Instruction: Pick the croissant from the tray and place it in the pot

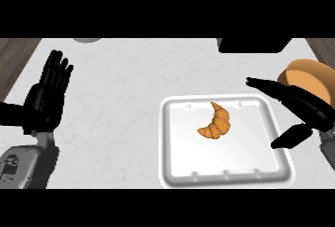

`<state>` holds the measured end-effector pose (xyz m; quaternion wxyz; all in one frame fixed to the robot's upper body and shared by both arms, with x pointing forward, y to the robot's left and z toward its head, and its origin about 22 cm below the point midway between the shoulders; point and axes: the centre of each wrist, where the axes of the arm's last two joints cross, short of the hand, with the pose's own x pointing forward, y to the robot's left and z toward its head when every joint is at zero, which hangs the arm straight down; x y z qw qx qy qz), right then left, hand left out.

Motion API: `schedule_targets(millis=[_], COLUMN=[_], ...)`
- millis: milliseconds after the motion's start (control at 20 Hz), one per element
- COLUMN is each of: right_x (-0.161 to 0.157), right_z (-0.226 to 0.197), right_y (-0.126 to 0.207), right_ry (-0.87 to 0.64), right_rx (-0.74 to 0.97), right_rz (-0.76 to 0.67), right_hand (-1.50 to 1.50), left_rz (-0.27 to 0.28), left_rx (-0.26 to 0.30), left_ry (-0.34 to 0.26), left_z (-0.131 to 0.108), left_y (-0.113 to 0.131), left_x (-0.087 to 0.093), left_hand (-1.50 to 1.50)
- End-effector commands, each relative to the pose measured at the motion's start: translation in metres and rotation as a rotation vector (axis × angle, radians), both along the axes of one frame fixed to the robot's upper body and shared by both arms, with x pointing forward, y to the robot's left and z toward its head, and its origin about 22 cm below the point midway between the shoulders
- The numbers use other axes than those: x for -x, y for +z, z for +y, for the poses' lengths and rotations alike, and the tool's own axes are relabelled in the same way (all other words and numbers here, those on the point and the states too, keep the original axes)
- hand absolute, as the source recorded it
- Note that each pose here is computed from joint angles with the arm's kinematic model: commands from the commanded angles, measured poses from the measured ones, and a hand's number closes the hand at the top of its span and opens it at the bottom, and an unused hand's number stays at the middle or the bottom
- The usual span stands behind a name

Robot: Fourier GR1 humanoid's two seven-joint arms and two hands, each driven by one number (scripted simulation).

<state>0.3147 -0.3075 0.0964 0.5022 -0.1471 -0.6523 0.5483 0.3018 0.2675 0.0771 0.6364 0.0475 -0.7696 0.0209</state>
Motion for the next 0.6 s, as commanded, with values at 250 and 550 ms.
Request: schedule_targets(millis=[250, 550], right_x=[-0.002, 0.005], right_z=[0.027, 0.049], right_y=[-0.047, -0.052], right_ry=[-0.033, -0.015], right_rx=[0.085, 0.079], right_rz=[0.133, 0.113], right_hand=[-1.50, -1.50], left_rz=[-0.003, 0.005], left_rx=[0.000, -0.002], left_ry=[-0.024, -0.002], left_z=[-0.008, 0.008], left_y=[-0.006, -0.015], left_x=[0.001, 0.015], left_hand=[0.00, 0.00])
